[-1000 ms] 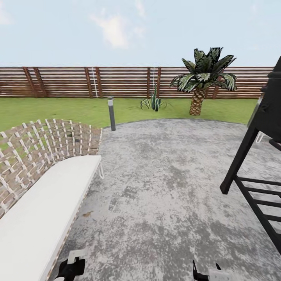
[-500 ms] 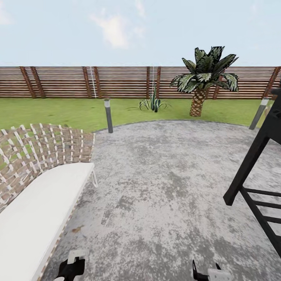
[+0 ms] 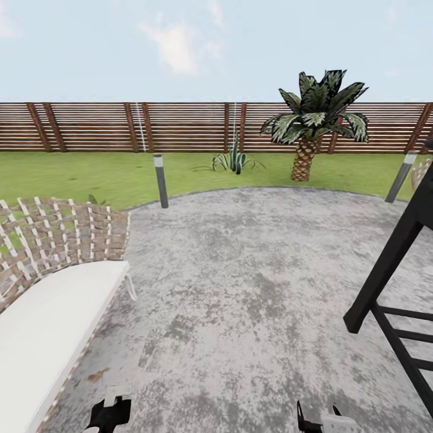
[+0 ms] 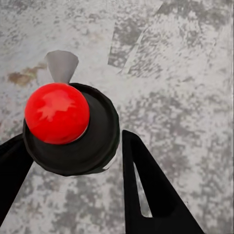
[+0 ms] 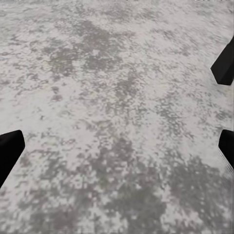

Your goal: Pick up the pesticide atomizer in the garden and spray insectifuge to fully cover both potted plants in the garden.

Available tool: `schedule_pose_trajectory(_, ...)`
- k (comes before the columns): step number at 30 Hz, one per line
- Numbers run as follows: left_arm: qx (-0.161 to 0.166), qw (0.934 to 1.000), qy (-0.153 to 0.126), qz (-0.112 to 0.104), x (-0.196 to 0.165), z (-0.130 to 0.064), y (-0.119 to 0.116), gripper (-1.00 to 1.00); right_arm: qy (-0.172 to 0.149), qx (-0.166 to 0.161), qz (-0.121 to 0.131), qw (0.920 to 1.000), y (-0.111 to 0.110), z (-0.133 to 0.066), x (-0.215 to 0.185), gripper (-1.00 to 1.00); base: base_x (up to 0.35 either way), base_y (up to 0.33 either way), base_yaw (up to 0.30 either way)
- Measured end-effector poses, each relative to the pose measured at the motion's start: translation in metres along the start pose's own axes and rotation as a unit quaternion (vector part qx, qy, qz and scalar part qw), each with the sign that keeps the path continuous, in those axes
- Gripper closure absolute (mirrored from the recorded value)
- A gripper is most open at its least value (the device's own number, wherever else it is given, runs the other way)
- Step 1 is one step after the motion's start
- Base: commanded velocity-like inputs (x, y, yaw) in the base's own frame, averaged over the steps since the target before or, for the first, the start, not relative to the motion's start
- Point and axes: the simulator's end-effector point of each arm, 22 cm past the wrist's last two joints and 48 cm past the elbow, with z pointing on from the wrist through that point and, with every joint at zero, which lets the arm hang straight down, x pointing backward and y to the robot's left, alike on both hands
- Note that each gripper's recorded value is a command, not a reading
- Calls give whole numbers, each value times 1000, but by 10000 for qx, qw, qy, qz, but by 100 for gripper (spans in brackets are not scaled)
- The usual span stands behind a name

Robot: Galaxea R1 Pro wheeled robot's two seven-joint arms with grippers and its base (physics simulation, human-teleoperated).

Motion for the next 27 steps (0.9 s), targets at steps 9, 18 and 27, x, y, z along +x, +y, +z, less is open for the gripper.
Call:
schedule_pose_trajectory(9,-2,10000,-1,-4,0,0,0,100,3,-6,-5,10000,0,0,0,-100,280,-197,0)
schedule_pose_trajectory(18,-2,10000,-4,-5,0,0,0,100,4,-8,-3,10000,1,0,0,-100,285,-198,0)
schedule_pose_trajectory(27,-2,10000,-7,-3,-1,0,0,100,6,-8,-4,10000,1,0,0,-100,319,-64,0)
